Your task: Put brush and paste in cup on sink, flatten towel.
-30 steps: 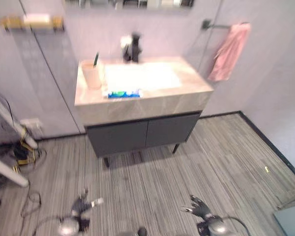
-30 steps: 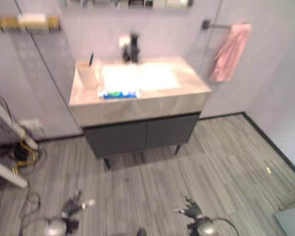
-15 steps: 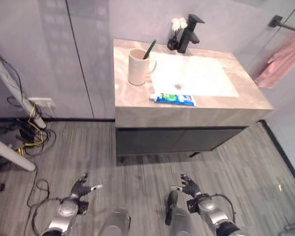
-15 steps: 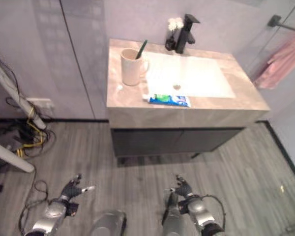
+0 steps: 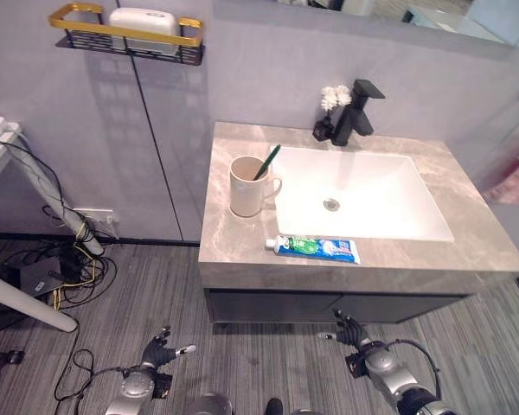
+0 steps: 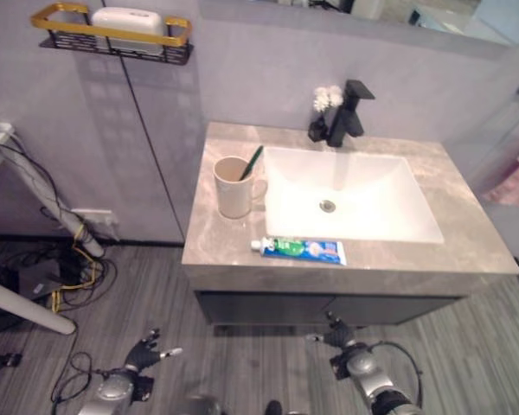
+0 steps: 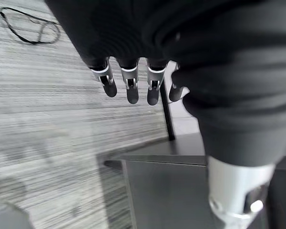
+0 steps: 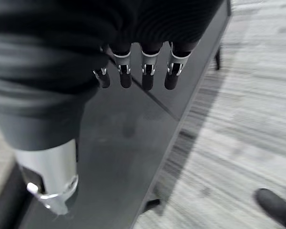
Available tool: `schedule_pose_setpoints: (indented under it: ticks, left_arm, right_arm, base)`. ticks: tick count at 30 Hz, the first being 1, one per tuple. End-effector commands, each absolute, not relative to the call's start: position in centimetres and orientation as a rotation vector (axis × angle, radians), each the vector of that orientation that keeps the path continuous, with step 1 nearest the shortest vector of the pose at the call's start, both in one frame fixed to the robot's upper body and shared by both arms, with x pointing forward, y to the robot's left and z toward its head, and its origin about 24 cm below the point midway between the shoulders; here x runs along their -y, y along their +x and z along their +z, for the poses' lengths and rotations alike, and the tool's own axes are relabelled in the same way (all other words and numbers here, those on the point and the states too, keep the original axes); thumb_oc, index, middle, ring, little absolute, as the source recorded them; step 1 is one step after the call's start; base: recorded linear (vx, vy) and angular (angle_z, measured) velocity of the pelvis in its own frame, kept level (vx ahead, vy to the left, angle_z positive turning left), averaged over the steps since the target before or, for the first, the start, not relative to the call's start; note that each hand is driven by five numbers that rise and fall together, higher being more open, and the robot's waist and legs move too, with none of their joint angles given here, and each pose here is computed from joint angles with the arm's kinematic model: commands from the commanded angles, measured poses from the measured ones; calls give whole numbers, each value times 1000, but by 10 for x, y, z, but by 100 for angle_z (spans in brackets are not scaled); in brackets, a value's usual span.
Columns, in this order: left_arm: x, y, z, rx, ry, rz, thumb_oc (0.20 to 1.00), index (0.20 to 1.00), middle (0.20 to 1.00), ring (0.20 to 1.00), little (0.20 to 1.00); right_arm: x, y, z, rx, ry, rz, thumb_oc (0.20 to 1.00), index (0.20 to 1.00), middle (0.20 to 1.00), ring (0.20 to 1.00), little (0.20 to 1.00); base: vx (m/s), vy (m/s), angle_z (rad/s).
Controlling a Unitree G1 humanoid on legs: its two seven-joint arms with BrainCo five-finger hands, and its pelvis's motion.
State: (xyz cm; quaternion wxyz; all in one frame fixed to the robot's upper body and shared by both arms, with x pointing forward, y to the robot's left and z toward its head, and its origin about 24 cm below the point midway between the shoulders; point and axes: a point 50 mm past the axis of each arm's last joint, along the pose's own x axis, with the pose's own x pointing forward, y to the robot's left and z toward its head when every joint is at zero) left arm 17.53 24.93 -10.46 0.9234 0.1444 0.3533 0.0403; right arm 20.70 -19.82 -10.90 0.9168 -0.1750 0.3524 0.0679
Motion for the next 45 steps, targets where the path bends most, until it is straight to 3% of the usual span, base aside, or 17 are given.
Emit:
schedule_pose_setpoints:
  ticks: [1, 14, 19, 31, 45]
  left_arm:
    - [-242, 191, -95, -636, 288, 71, 1000, 1000, 1000, 1000, 1000]
    - [-246, 183, -86, -595, 342, 9, 1000, 1000, 1000, 1000, 1000]
    - [-254, 190, -74, -531, 319, 79, 1000, 1000, 1000, 1000, 1000]
    - [-258, 216, -64, -495, 353, 90, 1000, 1000, 1000, 1000, 1000]
    - [-258, 213, -50, -428, 433, 23, 1000, 1000, 1000, 1000, 1000]
  right_arm:
    - [212, 213, -97, -653, -372, 100, 1000, 1000, 1000, 1000, 1000]
    - [177, 215, -93, -585, -359, 263, 1000, 1000, 1000, 1000, 1000]
    - [179, 246, -66, -461, -447, 284, 1000, 1000, 1000, 1000, 1000]
    - [211, 226, -68, -497, -507, 237, 1000, 1000, 1000, 1000, 1000]
    - [203, 224, -68, -477, -482, 240, 1000, 1000, 1000, 1000, 1000]
  base:
    - [60, 92, 6]
    - [84, 236, -31]
    - [138, -368, -34]
    - [93, -274, 55]
    - [53, 70, -21]
